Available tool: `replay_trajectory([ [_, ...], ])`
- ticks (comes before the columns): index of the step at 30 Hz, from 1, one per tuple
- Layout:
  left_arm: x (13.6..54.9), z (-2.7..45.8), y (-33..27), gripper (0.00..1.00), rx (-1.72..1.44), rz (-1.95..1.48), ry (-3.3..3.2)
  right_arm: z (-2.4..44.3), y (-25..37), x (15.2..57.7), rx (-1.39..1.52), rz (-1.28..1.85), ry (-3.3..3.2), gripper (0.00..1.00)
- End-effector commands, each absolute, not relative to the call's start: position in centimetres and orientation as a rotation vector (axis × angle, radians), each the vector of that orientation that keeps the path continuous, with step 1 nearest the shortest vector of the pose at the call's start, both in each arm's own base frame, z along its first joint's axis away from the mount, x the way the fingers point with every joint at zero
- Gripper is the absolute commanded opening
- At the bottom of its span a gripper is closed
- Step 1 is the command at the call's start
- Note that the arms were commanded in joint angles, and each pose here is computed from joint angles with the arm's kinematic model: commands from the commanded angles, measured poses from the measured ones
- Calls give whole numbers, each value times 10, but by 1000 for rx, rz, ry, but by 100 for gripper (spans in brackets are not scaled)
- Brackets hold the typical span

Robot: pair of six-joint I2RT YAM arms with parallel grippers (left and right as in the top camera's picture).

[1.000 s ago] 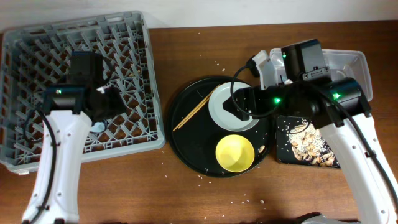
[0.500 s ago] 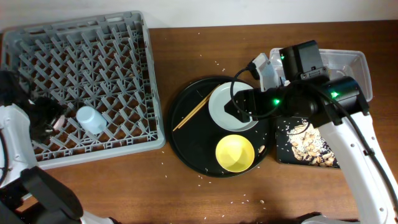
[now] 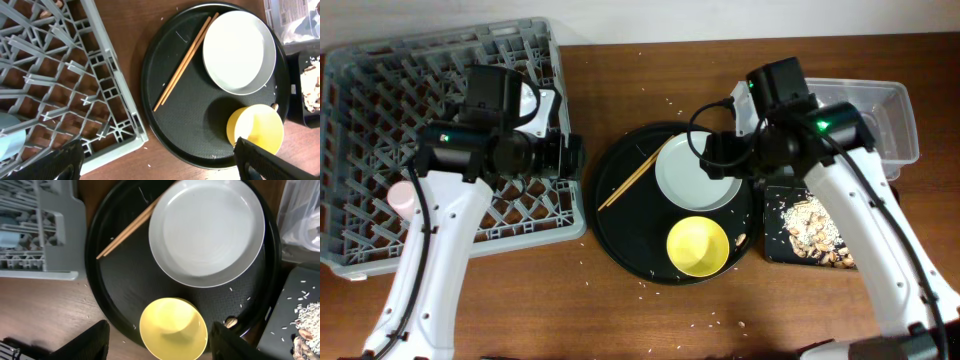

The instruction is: Sort waste into correct bins and load items into the dishwasher rack

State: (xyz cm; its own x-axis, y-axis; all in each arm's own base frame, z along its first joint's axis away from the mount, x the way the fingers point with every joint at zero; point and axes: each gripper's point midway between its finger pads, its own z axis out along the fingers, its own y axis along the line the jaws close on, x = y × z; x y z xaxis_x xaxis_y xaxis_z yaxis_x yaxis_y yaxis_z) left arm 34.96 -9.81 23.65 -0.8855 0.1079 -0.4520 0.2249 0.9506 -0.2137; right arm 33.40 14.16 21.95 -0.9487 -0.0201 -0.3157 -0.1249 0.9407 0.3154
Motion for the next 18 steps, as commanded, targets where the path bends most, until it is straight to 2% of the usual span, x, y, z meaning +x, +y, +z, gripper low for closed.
replay_trajectory([
  [1,346,235,-96,99,265,-333,2671,187,160,335,-149,454,2882,65],
  [5,341,233,-95,99,264,-332,2692,182,160,334,-160,446,2904,66],
  [6,341,233,-95,99,264,-332,2692,191,160,333,-170,453,2874,66],
  [8,341,233,-95,99,264,-332,2692,236,157,324,-242,479,2722,70],
  [10,341,233,-95,99,264,-332,2692,293,143,286,-291,496,2563,80],
  [11,341,233,-95,99,264,-332,2692,312,138,270,-292,507,2502,98],
  [13,341,233,-95,99,264,-332,2692,328,125,234,-293,511,2477,98],
  [16,341,233,-96,99,264,-333,2692,345,89,234,-352,231,2354,98],
  [18,341,233,-96,99,264,-333,2692,364,54,237,-234,26,2244,98],
])
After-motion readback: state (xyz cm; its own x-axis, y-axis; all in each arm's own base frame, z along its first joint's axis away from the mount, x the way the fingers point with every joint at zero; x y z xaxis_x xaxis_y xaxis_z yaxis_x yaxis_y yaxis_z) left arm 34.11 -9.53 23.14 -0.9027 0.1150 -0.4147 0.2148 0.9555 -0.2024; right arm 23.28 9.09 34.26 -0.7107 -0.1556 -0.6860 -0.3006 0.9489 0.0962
